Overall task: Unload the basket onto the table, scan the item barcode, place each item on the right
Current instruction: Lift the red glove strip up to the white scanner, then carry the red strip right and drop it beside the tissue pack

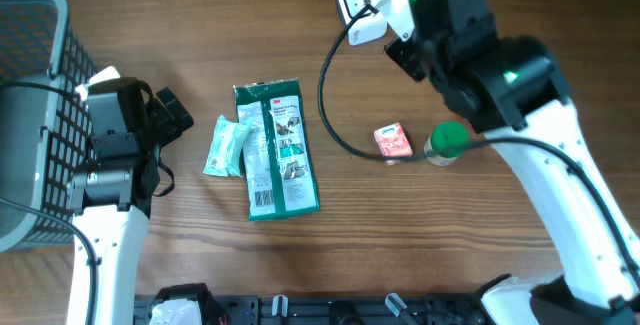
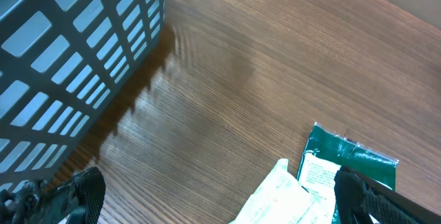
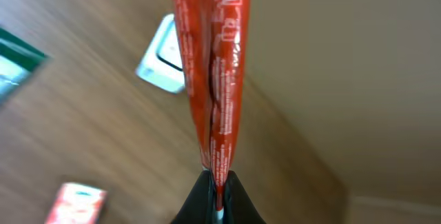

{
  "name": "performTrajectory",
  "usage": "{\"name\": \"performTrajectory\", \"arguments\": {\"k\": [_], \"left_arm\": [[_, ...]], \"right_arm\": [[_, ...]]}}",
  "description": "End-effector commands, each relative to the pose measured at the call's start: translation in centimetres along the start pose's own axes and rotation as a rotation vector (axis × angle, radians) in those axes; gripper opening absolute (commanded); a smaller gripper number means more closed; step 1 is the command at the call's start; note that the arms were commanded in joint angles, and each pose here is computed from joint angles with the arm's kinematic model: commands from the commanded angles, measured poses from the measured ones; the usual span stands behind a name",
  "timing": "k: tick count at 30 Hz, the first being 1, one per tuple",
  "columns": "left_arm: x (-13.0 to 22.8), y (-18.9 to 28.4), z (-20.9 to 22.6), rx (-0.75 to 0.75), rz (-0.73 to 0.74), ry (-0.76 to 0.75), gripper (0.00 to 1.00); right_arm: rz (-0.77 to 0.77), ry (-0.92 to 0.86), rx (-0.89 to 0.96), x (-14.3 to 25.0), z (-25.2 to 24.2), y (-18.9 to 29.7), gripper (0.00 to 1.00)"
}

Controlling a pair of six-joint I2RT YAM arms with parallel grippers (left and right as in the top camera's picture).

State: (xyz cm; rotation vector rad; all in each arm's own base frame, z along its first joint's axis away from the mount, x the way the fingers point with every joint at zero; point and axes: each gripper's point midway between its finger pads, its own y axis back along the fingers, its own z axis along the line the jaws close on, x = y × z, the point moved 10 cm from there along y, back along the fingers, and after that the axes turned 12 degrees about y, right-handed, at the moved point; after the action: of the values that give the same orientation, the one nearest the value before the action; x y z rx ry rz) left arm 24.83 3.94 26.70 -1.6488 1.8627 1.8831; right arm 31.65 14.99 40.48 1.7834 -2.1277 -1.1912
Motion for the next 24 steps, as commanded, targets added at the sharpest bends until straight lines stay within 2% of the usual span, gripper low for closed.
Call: {"name": "performTrajectory", "arguments": {"k": [1,2,4,6,9,12,17,22,24], "left_arm": [[-0.4,0.2,0.0,-0.005,-0.020,-0.003,1.00],[-0.4,0.2,0.0,-0.005,-0.020,-0.003,1.00],[-0.4,0.2,0.0,-0.005,-0.020,-0.003,1.00],[-0.4,0.2,0.0,-0.005,-0.020,-0.003,1.00],[-0.4,0.2,0.0,-0.005,-0.020,-0.003,1.00],[-0.4,0.2,0.0,-0.005,-0.020,-0.003,1.00],[-0.4,0.2,0.0,-0.005,-0.020,-0.003,1.00],[-0.4,0.2,0.0,-0.005,-0.020,-0.003,1.00],[-0.4,0.2,0.0,-0.005,-0.020,-0.003,1.00]], "right_arm": [[0.119,0.278,0.034,-0.7,0.9,-4.5,0.04],[0.178,0.373,0.056,-1.0,1.2,-6.6,0.04],[0.330,0.443,0.204,-1.6,1.0,-10.6,0.04],[0.414,0.545,0.231,-1.8,2.0,-14.9,0.04],[0.542,0.500,0.332,-0.6,2.8,-21.4,0.04],[0.589,0.450,0.382,0.7,4.2,-26.5,0.04],[0.630,0.422,0.415,2.5,6.3,-31.1,0.04],[0.613,0.402,0.405,2.4,7.3,-31.7,0.04],[0.574,0.466,0.301,2.4,8.7,-31.9,0.04]]}}
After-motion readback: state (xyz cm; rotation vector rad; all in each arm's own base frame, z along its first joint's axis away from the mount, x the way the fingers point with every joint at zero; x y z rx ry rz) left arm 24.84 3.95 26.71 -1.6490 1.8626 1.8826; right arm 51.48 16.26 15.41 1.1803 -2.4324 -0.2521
